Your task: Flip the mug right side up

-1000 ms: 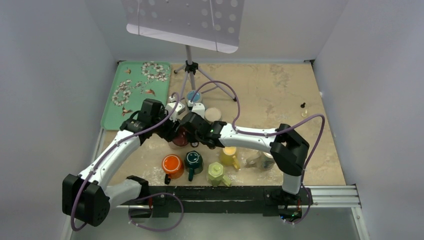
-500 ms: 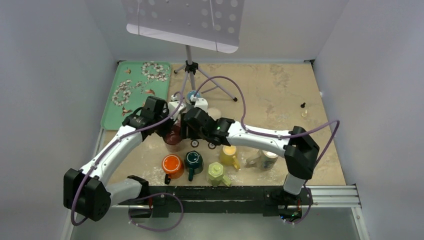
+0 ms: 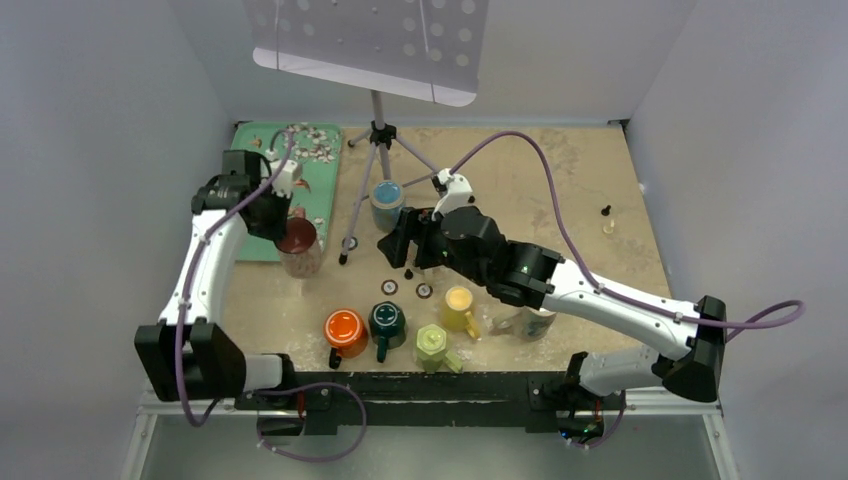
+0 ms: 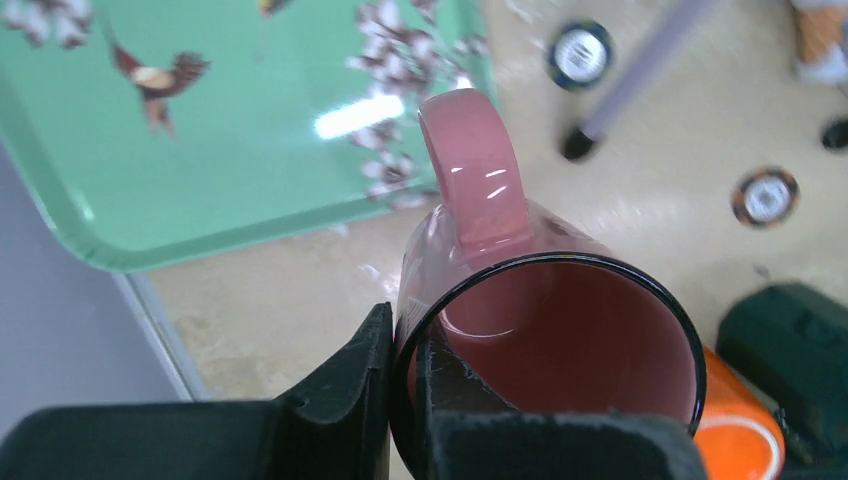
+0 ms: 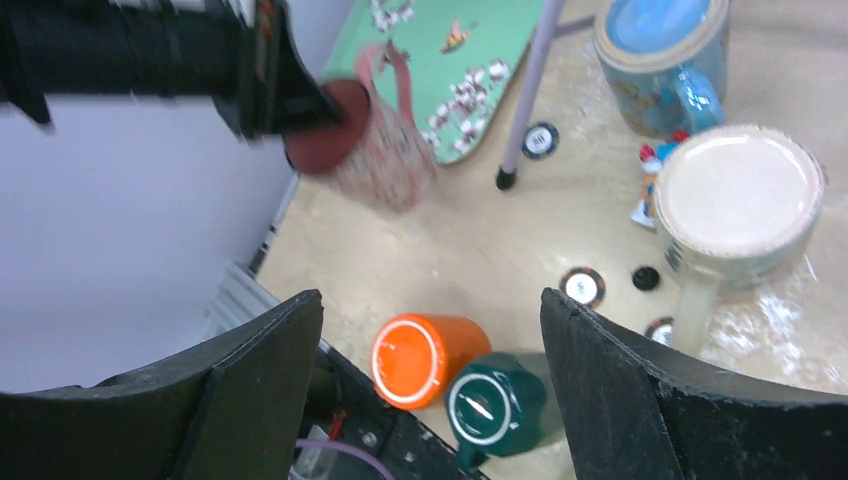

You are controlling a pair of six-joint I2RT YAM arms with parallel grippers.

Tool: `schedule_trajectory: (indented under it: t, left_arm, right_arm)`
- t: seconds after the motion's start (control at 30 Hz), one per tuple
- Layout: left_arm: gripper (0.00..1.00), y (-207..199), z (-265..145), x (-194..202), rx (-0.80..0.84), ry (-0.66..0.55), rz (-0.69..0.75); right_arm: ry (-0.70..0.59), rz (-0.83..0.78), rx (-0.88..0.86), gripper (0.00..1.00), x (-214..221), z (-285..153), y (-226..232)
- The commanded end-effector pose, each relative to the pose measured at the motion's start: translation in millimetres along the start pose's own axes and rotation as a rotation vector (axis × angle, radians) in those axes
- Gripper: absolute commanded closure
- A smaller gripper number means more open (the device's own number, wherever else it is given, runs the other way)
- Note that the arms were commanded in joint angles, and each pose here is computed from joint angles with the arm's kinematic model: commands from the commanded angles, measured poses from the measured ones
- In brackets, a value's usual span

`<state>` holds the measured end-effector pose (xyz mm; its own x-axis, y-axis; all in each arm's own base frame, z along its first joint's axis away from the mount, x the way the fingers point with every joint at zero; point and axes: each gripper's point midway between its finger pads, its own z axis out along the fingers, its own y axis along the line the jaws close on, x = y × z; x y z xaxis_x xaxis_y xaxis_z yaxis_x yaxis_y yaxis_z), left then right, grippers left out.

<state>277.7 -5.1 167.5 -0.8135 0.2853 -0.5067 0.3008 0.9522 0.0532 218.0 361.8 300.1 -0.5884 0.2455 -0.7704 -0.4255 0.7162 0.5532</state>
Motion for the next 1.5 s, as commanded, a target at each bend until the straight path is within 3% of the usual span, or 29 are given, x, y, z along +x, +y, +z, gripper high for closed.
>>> schedule_trajectory:
  t: [0.0,0.2,0.37,0.63,0.83,0.87,0.97,1.07,1.17,1.3,1.37,1.47]
  left_arm:
    - [1.00,61,2,-71,-0.124,-0.163,-0.147]
    - [1.00,111,44,-135,-0.191,-0.178,-0.296]
    - [1.00,127,75,-174,-0.176,-0.192,-0.372]
    - [1.00,137,126,-178,-0.210,-0.115,-0.339]
    - [1.00,125,149,-170,-0.138,-0.091,-0.351]
    - [0.96,122,147,-170,-0.125,-0.101,-0.353]
    - [0.50,120,125,-179,-0.118,-0.149,-0.344]
    - [0.29,127,86,-195,-0.157,-0.238,-0.320]
    - [0.18,133,44,-198,-0.198,-0.275,-0.263]
    - [0.22,110,8,-167,-0.097,-0.262,-0.145]
    - [0.22,72,-8,-142,0.110,-0.281,0.137]
    - [0.23,26,-25,-65,0.378,-0.166,0.575]
  right_arm:
    - [0.043,-0.049,0.008,0.16,21,-4,-16]
    - [0.045,-0.046,0.084,0.13,26,-15,-40]
    - [0.078,-0.058,0.170,0.12,34,-15,-61]
    - [0.103,-0.058,0.247,0.12,40,-7,-74]
    - [0.125,-0.079,0.260,0.12,40,-1,-71]
    - [0.127,-0.087,0.263,0.12,39,-1,-72]
    - [0.120,-0.098,0.264,0.12,35,-3,-71]
    - [0.113,-0.099,0.257,0.12,34,-4,-71]
    - [0.108,-0.100,0.249,0.12,34,-5,-71]
    - [0.103,-0.112,0.232,0.12,35,-10,-72]
    - [0.101,-0.126,0.206,0.12,35,-14,-72]
    - [0.083,-0.146,0.165,0.12,33,-20,-70]
